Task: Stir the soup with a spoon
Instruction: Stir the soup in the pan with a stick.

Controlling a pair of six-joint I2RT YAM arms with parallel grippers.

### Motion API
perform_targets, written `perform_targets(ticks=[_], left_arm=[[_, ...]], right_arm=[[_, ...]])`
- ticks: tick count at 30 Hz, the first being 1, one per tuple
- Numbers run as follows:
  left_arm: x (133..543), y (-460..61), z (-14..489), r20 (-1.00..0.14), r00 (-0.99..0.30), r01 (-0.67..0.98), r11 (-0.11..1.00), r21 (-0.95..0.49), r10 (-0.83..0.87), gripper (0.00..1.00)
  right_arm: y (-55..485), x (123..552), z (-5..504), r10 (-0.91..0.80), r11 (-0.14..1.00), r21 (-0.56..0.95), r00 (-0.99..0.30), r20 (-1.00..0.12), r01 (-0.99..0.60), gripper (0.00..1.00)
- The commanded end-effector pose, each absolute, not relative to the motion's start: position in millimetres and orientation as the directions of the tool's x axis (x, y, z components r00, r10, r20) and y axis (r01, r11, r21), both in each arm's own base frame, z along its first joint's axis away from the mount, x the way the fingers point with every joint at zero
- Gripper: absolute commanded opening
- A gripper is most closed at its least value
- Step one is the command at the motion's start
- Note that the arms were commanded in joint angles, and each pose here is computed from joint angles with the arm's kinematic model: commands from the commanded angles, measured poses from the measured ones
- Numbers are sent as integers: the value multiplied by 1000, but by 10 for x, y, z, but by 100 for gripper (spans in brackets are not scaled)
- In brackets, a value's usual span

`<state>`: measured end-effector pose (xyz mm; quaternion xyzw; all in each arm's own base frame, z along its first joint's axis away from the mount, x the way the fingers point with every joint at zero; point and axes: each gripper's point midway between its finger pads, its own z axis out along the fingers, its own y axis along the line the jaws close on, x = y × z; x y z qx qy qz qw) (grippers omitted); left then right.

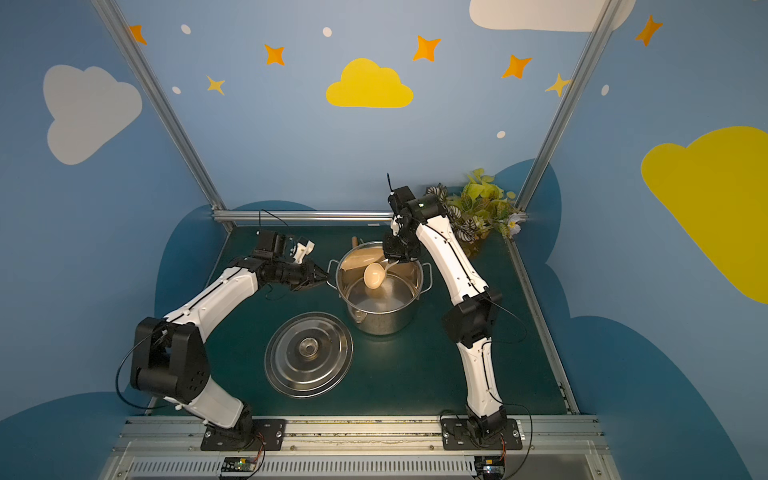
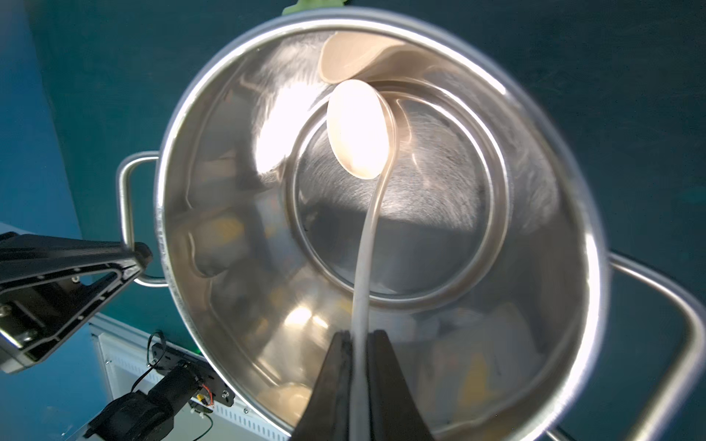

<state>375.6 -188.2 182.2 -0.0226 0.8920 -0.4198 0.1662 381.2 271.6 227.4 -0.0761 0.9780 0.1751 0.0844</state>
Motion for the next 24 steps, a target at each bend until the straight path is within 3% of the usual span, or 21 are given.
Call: perform_targets(ticks=[1,7,13,17,24], left_arm=[[3676,-1865,1604,-220,-964,63,671,-739,-151,13],[3676,-1865,1597,-218,-964,62,671,-739,-152,14],[3665,-1863,1619,-223,-963,66,670,-739,-152,15],[3664,-1861,1630,-226,-962,67,670,-739,-153,16],[3706,-1856,1640,-223,-960,55,669,-741,-169,23]], right_arm=[[3036,3760,2414,-176,867,423,-956,-233,-263,0],[3135,3438,2364,-272,846,425,-946,-177,-323,0],[2798,3102,2273,-300,892,323,-949,-99,-316,0],[2504,3033,2340,-254,929,252,-962,-104,-273,0],[2346,3072,2673,-154,931,300,-968,-199,-209,0]])
